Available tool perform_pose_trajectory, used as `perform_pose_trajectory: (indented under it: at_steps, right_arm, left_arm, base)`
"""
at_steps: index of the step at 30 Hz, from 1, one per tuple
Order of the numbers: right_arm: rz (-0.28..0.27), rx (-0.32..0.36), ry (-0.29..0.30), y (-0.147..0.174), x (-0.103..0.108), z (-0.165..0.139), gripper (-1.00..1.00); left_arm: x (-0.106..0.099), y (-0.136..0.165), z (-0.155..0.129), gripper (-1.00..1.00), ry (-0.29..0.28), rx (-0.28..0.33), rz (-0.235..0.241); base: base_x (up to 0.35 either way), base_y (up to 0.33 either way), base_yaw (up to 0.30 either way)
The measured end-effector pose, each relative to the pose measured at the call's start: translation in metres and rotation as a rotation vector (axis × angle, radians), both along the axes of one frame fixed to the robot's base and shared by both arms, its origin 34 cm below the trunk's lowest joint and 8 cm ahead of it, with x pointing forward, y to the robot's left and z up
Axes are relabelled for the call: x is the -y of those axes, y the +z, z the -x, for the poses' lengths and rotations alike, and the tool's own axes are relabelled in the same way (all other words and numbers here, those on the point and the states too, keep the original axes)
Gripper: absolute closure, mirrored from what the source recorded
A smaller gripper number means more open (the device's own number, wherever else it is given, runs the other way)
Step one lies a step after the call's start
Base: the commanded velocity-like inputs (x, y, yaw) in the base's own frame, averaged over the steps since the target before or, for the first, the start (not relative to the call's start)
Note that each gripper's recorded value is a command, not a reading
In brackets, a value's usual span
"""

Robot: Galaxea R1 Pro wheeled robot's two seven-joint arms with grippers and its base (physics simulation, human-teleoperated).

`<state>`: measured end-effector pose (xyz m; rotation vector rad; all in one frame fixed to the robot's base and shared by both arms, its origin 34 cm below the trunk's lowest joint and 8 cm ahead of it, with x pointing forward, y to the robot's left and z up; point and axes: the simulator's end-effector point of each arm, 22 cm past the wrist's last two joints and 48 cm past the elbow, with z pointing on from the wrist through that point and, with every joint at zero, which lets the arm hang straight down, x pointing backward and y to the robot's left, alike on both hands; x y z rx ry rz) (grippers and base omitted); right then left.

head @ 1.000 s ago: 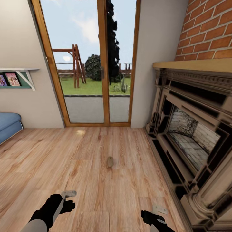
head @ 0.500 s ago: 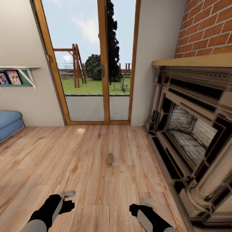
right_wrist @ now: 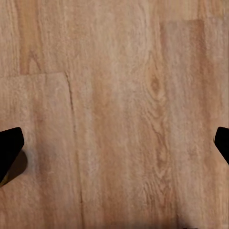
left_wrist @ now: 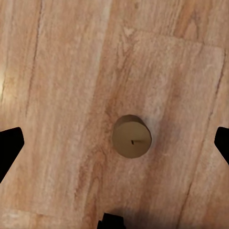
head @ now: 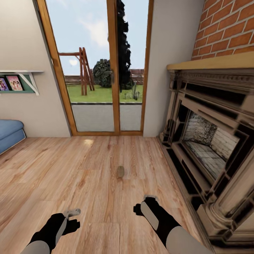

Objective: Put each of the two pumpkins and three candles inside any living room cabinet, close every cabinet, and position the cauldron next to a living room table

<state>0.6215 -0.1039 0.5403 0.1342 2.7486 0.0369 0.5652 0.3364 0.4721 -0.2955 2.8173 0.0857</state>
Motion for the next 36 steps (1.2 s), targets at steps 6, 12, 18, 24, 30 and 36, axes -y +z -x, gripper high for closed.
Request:
perform_pose_trajectory:
  at_steps: [6,12,18,24,30,36]
  right_arm:
    - [-0.008,0.015,0.005,-0.005,-0.004,-0.003,-1.0]
    - [-0.007,0.016,0.005,-0.017,-0.004,-0.001,-1.0]
    - [-0.009,0.022,0.002,-0.028,-0.004,0.0,-1.0]
    - [-0.009,0.023,0.002,-0.04,-0.004,0.002,-1.0]
    - [-0.009,0.024,0.001,-0.052,-0.004,0.004,-1.0]
    - [-0.011,0.025,0.001,-0.065,-0.004,0.006,-1.0]
  left_arm:
    - [0.001,-0.012,0.001,-1.0,0.0,0.0,0.002]
    - [0.003,-0.024,0.003,-1.0,-0.001,0.001,0.004]
    - [0.004,-0.036,0.005,-1.0,-0.003,0.0,0.004]
    - [0.004,-0.048,0.007,-1.0,-0.003,0.0,0.005]
    - [0.004,-0.061,0.009,-1.0,-0.003,0.001,0.004]
    - [0.004,-0.073,0.011,-1.0,-0.004,0.004,0.004]
  base:
    - [0.0,0.0,0.154]
    - [0.0,0.0,0.249]
    - [-0.068,0.013,0.055]
    - [-0.165,0.035,0.004]
    - [-0.018,0.003,0.0]
    - [-0.001,0.0,0.0]
